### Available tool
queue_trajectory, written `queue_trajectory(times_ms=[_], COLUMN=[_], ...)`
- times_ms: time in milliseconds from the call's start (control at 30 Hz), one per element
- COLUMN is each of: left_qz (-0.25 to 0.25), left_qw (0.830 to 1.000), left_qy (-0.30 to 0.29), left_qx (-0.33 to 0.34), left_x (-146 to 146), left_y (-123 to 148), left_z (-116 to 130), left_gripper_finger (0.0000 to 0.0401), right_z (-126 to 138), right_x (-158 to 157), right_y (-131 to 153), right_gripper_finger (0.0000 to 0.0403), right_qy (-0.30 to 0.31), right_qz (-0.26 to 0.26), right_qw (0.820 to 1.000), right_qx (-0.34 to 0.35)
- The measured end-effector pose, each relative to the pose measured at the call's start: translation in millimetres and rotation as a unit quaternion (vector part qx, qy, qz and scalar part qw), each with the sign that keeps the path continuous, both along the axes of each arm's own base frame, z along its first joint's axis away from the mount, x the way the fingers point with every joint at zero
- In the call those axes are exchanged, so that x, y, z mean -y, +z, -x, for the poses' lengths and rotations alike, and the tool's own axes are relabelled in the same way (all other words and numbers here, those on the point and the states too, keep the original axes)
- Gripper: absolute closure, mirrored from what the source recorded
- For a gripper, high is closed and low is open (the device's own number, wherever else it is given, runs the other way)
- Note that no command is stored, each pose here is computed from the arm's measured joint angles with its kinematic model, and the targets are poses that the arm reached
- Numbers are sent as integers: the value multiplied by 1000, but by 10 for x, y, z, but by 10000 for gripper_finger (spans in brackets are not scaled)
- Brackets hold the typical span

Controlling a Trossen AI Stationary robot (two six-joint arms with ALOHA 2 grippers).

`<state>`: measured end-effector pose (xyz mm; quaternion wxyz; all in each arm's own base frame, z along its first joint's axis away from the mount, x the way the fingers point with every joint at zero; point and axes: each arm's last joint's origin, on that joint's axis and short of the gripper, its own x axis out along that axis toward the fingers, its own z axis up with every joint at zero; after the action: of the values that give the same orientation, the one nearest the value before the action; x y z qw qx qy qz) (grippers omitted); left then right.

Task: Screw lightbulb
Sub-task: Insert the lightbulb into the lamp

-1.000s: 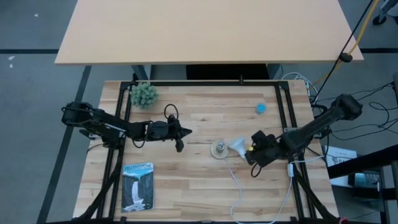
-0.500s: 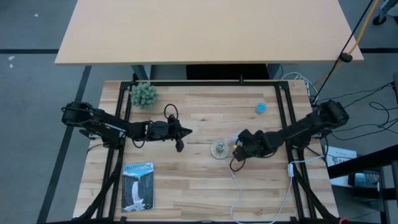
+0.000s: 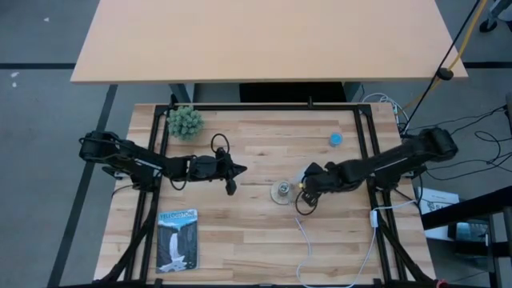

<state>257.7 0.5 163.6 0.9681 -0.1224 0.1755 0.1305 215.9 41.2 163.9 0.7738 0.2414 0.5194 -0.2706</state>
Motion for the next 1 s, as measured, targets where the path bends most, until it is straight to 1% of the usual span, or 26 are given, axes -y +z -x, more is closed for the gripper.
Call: queue_trajectory(times_ms=[67,133,233,333,400,433,533,600,633,700,767,833,867,900,1000], left_qz=[-1,-1,-1,-1,-1,-1,4,12,15,15,4,-16,-29,-42,-69], left_qw=[1000,1000,1000,1000,1000,1000,1000,1000,999,998,996,995,994,993,989], left_qy=[0,0,0,0,0,0,-1,-20,-34,-60,-80,-93,-98,-102,-111], left_qx=[0,0,0,0,2,3,9,18,26,34,34,36,37,44,70], left_x=[0,0,0,0,0,0,3,15,23,43,66,86,91,91,93], left_y=[0,0,0,1,4,6,16,31,46,63,66,55,44,34,-17], left_z=[0,1,0,0,-1,-2,-6,-15,-21,-29,-30,-46,-57,-79,-155], left_gripper_finger=[401,401,401,401,401,401,401,401,401,401,401,401,401,401,401], right_z=[55,103,171,157,86,31,-101,-124,-127,-101,-45,5,10,9,-56], right_x=[-29,-78,-157,-225,-255,-267,-294,-300,-293,-242,-167,-83,-48,-19,35], right_y=[164,338,527,590,535,492,264,119,79,0,-86,-163,-199,-238,-353], right_gripper_finger=[269,269,269,269,269,269,269,269,269,269,269,269,269,269,269], right_qy=[0,6,19,27,24,25,64,89,94,106,128,150,159,170,206], right_qz=[13,39,108,190,228,236,262,285,294,301,295,283,278,274,256], right_qw=[1000,998,985,960,939,930,899,876,862,834,809,790,786,784,791], right_qx=[17,53,132,206,256,283,344,379,403,451,493,522,529,530,516])
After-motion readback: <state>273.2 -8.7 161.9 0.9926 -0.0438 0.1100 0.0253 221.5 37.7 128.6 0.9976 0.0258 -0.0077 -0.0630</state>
